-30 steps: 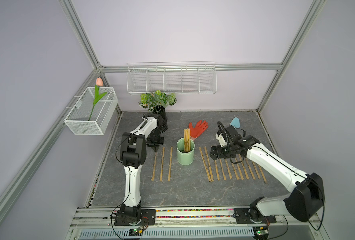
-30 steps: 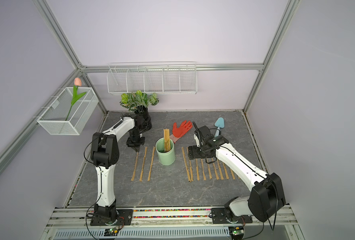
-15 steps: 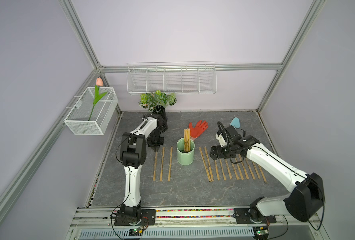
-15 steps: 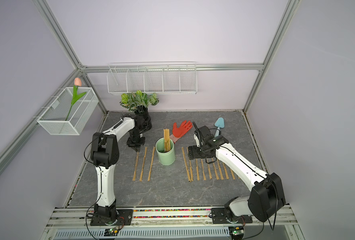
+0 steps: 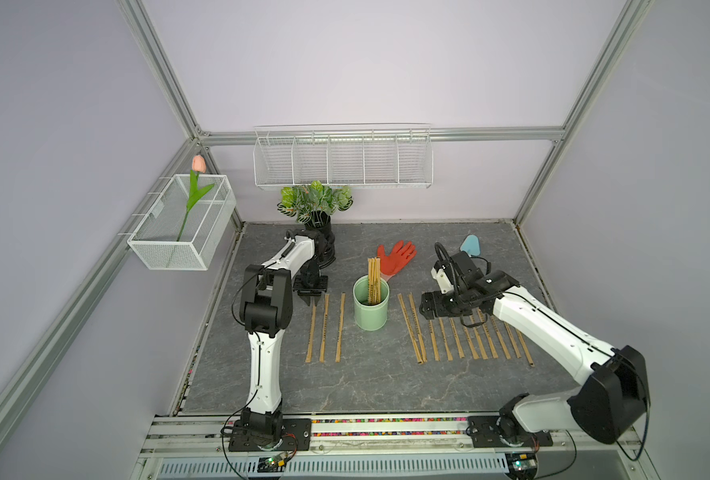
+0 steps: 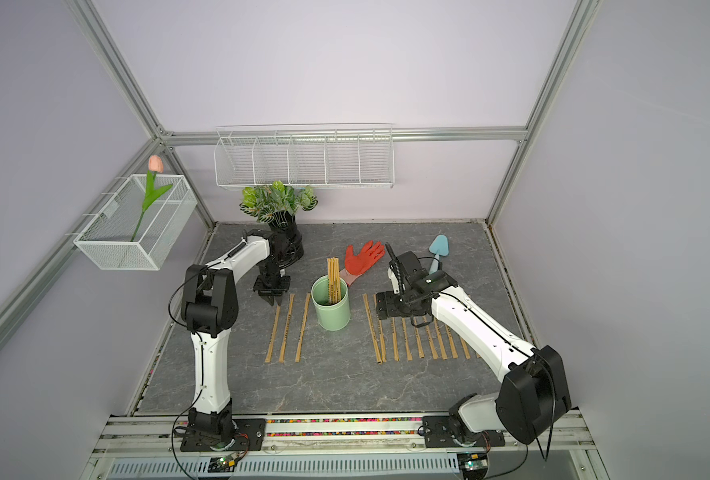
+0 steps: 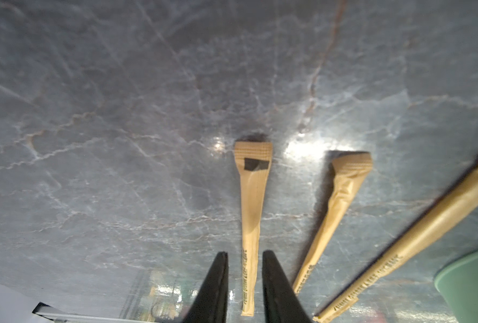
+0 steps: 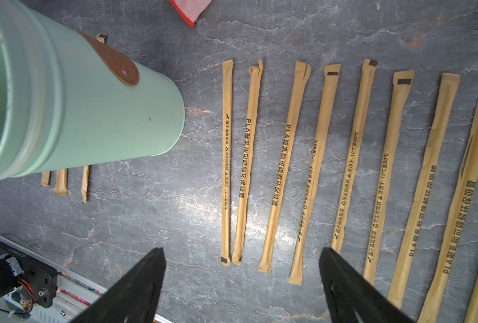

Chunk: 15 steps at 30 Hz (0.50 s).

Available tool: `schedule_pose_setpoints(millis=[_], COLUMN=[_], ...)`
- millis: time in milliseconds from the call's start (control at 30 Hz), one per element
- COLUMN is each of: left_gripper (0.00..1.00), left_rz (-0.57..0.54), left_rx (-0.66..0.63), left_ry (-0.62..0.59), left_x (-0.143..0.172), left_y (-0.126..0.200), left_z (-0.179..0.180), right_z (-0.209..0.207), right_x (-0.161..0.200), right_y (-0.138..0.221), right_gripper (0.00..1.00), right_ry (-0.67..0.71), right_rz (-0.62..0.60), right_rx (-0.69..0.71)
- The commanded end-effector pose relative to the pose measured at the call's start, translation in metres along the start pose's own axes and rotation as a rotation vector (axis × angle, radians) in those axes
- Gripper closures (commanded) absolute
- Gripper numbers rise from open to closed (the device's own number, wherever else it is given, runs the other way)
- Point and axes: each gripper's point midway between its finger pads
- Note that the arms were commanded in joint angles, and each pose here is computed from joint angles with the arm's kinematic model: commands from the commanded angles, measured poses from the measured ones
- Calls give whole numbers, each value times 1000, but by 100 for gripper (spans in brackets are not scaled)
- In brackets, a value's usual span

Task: Take the straws out of the storage container
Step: Place the straw at the center of the board.

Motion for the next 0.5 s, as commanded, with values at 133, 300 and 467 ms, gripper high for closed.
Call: schedule_pose_setpoints(millis=[133, 300, 467], left_gripper=[75, 75, 75], left_rz=[-128, -334, -495], left_rx=[87, 278, 570], left_ry=[30, 10, -106], left_x=[2, 17, 53], left_y=[53, 129, 193], left_z=[0, -19, -63], right_z=[-1, -6, -8], right_x=[2, -3, -10], right_y=[4, 14, 25], right_gripper=[11, 11, 11], right_ry=[-1, -15, -27], right_rz=[-6, -60, -105], right_rx=[-3, 26, 36])
Point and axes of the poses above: each gripper's point midway between its finger pads, its own y axis back along the fingers, its own z axis along the line the jaws close on, x = y × z, and after that the axes turned 15 degrees about y, right-handed
